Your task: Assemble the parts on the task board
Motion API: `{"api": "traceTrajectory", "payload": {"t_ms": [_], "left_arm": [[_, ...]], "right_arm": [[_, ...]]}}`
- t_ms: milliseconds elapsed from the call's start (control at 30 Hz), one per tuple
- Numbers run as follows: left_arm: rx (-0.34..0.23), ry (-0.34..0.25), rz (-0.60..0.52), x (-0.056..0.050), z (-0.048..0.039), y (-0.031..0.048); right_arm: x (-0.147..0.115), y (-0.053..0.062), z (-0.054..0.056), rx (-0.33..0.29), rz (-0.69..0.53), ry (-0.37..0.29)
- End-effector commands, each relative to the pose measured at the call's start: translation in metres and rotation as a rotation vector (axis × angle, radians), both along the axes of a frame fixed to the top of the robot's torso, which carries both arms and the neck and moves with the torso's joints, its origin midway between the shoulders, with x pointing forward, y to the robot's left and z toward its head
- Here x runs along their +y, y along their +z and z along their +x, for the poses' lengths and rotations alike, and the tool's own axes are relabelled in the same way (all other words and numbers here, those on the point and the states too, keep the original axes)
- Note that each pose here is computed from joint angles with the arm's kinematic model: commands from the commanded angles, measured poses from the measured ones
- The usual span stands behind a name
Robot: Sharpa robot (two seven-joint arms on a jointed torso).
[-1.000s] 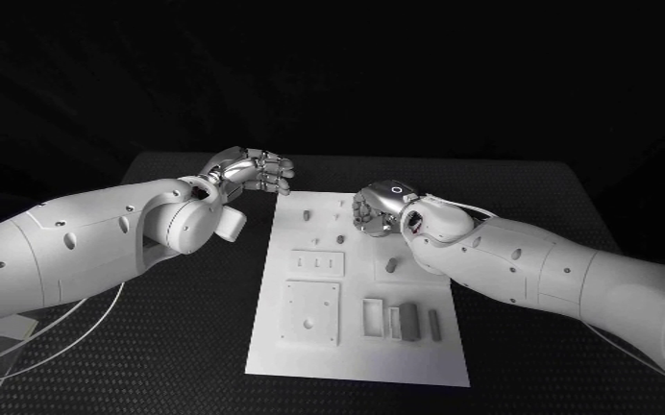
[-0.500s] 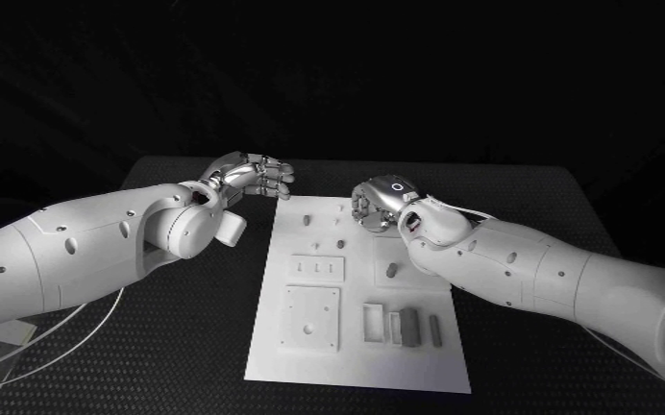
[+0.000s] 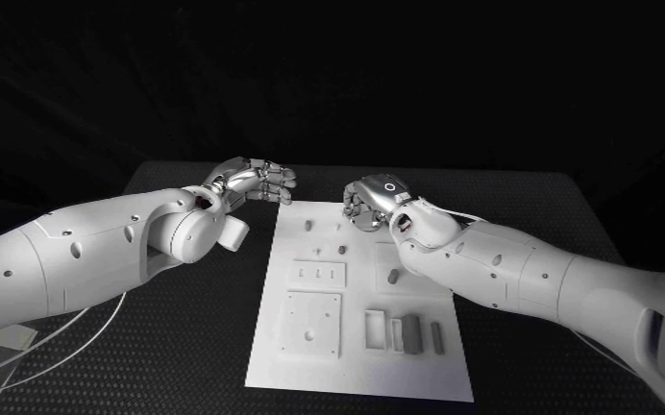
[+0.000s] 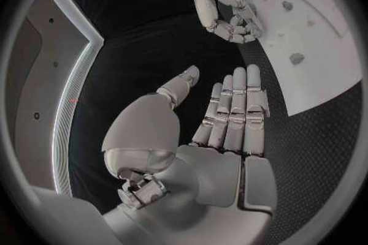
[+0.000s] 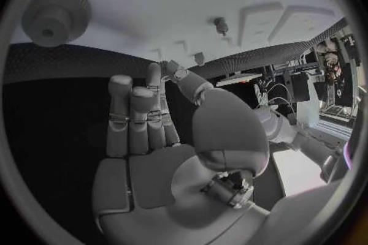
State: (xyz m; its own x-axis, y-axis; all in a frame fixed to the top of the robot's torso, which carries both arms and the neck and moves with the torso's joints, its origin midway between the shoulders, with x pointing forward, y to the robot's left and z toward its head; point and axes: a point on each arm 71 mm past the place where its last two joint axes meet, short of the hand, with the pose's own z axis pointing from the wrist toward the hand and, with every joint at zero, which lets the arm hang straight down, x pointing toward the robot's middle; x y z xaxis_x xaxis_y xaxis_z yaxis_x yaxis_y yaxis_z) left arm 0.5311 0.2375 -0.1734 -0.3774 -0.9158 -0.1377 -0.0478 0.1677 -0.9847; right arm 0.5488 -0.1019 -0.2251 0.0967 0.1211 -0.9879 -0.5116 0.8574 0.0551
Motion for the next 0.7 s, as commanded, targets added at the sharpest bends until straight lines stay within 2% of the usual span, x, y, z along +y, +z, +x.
{"api": "traceTrajectory", "payload": {"t_ms": [33,367,467,700], "left_arm": [[-0.005,-0.013,0.001,-0.003,0.0002,0.0013],[-0.005,-0.015,0.005,-0.005,0.001,0.0012],[-0.013,-0.016,0.005,-0.005,0.0016,0.0058],[-0.019,-0.018,0.004,-0.006,0.0021,0.0084]], "right_arm": [[0.003,0.0,0.0,-0.015,-0.004,0.018],[0.015,0.0,0.001,-0.014,-0.006,0.029],[0.016,0.0,0.001,-0.016,-0.006,0.029],[0.016,-0.001,0.002,-0.018,-0.008,0.022]]}}
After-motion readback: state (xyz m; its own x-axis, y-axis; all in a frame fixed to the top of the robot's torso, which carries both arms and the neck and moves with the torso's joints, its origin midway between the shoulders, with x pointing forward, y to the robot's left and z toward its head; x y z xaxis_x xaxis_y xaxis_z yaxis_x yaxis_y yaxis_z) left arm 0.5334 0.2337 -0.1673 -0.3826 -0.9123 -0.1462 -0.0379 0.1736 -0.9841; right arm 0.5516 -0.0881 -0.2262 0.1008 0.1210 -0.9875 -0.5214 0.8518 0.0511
